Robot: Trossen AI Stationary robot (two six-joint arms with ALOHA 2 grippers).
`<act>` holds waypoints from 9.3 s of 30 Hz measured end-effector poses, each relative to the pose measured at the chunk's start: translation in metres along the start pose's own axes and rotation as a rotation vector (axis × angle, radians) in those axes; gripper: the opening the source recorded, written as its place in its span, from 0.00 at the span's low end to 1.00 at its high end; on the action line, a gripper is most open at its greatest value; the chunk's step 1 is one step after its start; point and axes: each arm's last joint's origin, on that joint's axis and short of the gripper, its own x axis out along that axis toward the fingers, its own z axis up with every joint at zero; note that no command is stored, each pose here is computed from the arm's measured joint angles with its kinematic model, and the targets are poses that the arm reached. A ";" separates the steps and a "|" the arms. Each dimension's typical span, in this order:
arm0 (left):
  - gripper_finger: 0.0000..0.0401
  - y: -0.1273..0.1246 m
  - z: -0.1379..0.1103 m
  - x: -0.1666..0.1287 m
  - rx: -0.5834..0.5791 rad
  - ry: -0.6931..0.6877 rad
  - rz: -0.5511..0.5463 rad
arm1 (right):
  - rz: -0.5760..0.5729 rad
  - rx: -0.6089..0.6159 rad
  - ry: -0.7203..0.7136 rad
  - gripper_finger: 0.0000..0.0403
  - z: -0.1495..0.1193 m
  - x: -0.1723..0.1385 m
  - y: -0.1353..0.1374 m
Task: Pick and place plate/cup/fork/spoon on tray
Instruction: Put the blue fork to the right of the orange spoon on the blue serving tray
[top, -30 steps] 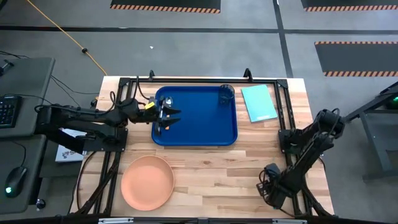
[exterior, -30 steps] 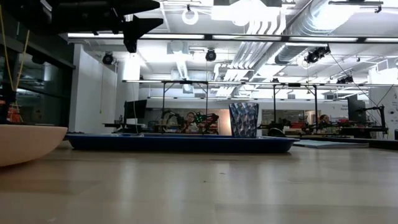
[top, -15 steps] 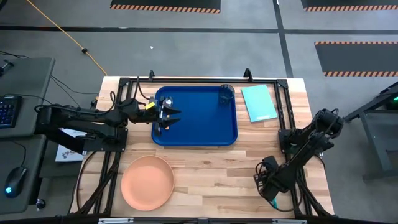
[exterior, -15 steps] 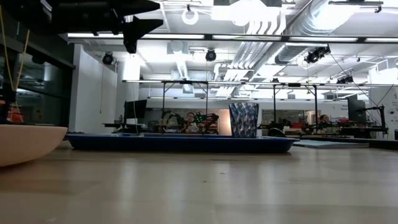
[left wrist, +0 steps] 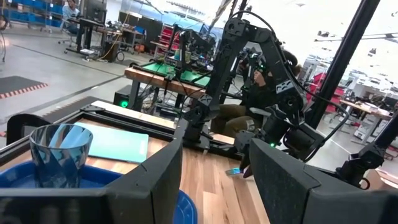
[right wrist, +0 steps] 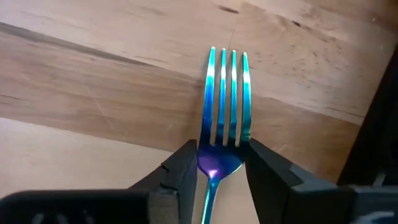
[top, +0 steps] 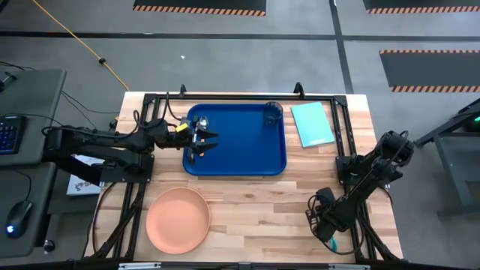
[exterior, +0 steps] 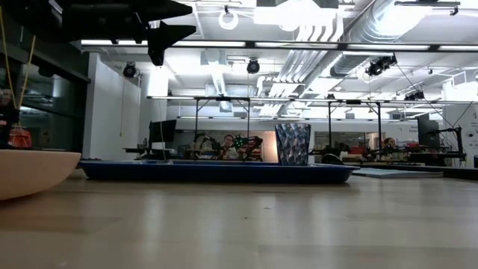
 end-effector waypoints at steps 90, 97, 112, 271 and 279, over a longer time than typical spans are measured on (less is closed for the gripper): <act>0.36 -0.053 -0.037 0.101 -0.196 0.199 -0.629 | 1.436 -1.019 -1.453 0.22 0.192 -0.153 0.104; 0.10 -0.049 -0.037 0.102 -0.182 0.188 -0.594 | 1.426 -1.022 -1.445 0.22 0.192 -0.152 0.104; 0.01 -0.024 -0.028 0.097 -0.127 0.234 -0.449 | 1.183 -0.941 -1.382 0.42 0.197 -0.143 0.101; 0.21 -0.115 -0.117 0.078 2.590 0.478 -0.004 | 1.418 -0.475 -0.756 0.00 0.250 -0.108 0.107; 0.21 -0.116 -0.117 0.079 2.571 0.376 -0.071 | 1.416 -0.472 -0.756 0.00 0.246 -0.108 0.108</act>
